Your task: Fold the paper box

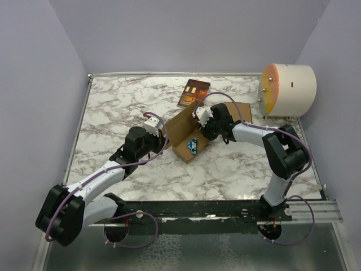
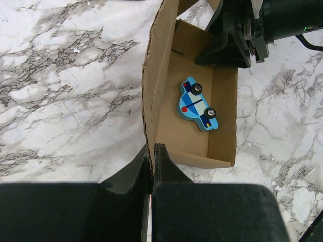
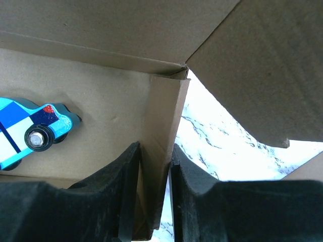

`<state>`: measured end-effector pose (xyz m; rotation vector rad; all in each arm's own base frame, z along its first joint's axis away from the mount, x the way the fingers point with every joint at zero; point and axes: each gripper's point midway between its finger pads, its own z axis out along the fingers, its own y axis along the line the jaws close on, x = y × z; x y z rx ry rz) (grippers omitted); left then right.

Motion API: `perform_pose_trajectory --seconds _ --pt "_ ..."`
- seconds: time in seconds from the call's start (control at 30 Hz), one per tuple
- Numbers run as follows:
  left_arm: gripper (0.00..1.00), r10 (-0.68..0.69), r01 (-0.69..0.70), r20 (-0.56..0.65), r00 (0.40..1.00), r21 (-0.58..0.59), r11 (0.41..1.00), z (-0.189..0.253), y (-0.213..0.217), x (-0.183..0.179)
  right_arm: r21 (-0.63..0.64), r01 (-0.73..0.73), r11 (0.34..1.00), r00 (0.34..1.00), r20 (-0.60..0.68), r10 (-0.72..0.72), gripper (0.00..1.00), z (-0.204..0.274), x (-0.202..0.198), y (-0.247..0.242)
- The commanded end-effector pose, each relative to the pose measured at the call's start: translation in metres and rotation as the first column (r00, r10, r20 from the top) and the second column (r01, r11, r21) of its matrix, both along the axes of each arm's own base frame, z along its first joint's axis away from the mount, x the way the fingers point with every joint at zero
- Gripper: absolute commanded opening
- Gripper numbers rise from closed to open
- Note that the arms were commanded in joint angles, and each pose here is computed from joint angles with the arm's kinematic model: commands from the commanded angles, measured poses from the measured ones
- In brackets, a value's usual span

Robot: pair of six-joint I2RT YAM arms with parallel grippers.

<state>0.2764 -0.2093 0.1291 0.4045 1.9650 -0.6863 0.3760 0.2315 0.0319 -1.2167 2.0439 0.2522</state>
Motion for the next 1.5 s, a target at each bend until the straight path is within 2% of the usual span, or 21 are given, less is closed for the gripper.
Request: perform_pose_trajectory --seconds 0.0,0.1,0.2,0.27,0.3,0.33,0.37,0.67,0.7,0.8,0.87,0.93,1.03,1.2,1.33,1.47 --pt "0.0 -0.028 0.029 0.042 0.999 -0.028 0.999 0.017 -0.007 0.004 0.057 0.003 0.998 0.998 0.058 -0.006 0.33 0.026 0.013 0.011" --pt "0.0 -0.027 0.028 0.038 0.999 -0.025 0.999 0.016 -0.007 0.004 0.085 0.001 0.996 0.998 0.061 -0.006 0.32 0.035 0.014 0.014" --pt "0.0 -0.028 0.029 0.04 0.999 -0.024 0.999 0.016 -0.007 0.004 0.076 0.006 0.997 0.998 0.056 -0.01 0.26 0.03 0.016 0.013" --pt "0.0 -0.031 0.032 0.038 0.999 -0.024 0.999 0.016 -0.008 0.004 0.057 0.012 0.998 0.999 0.051 -0.015 0.19 0.022 0.018 0.012" --pt "0.0 -0.032 0.033 0.037 0.999 -0.024 0.999 0.016 -0.008 0.004 0.046 0.018 0.999 0.999 0.049 -0.02 0.14 0.019 0.019 0.01" --pt "0.0 -0.033 0.034 0.036 0.999 -0.025 0.999 0.016 -0.009 0.004 0.033 0.024 0.999 0.998 0.049 -0.025 0.04 0.015 0.021 0.008" --pt "0.0 -0.034 0.035 0.038 0.999 -0.026 0.999 0.017 -0.009 0.004 0.019 0.032 0.999 0.998 0.05 -0.033 0.01 0.012 0.022 0.006" --pt "0.0 -0.034 0.035 0.042 0.999 -0.026 0.999 0.018 -0.008 0.004 -0.065 0.061 0.996 0.996 0.074 -0.057 0.01 -0.003 0.025 -0.01" --pt "0.0 -0.034 0.035 0.042 0.999 -0.026 0.999 0.018 -0.008 0.004 -0.058 0.056 0.997 0.996 0.067 -0.052 0.02 -0.003 0.024 -0.008" --pt "0.0 -0.036 0.037 0.039 0.999 -0.024 0.999 0.018 -0.009 0.005 -0.045 0.048 0.998 0.997 0.057 -0.046 0.15 -0.002 0.023 -0.005" --pt "0.0 -0.035 0.036 0.039 0.999 -0.023 0.999 0.017 -0.009 0.005 -0.045 0.05 0.998 0.997 0.06 -0.047 0.18 -0.002 0.024 -0.005" --pt "0.0 -0.036 0.037 0.04 0.999 -0.023 0.999 0.018 -0.009 0.005 -0.044 0.053 0.998 0.997 0.066 -0.05 0.17 0.0 0.025 -0.005" --pt "0.0 -0.037 0.038 0.04 0.999 -0.025 0.999 0.018 -0.009 0.005 -0.061 0.07 0.996 0.995 0.078 -0.065 0.02 -0.003 0.027 -0.01" --pt "0.0 -0.036 0.037 0.041 0.998 -0.024 0.999 0.019 -0.009 0.005 -0.101 0.11 0.989 0.987 0.125 -0.097 0.01 -0.005 0.033 -0.021" --pt "0.0 -0.036 0.037 0.041 0.998 -0.022 0.999 0.02 -0.01 0.006 -0.067 0.071 0.995 0.995 0.082 -0.066 0.01 -0.004 0.026 -0.012" --pt "0.0 -0.035 0.036 0.04 0.999 -0.022 0.999 0.02 -0.009 0.006 -0.001 0.028 1.0 0.999 0.029 -0.027 0.15 0.003 0.016 0.002"
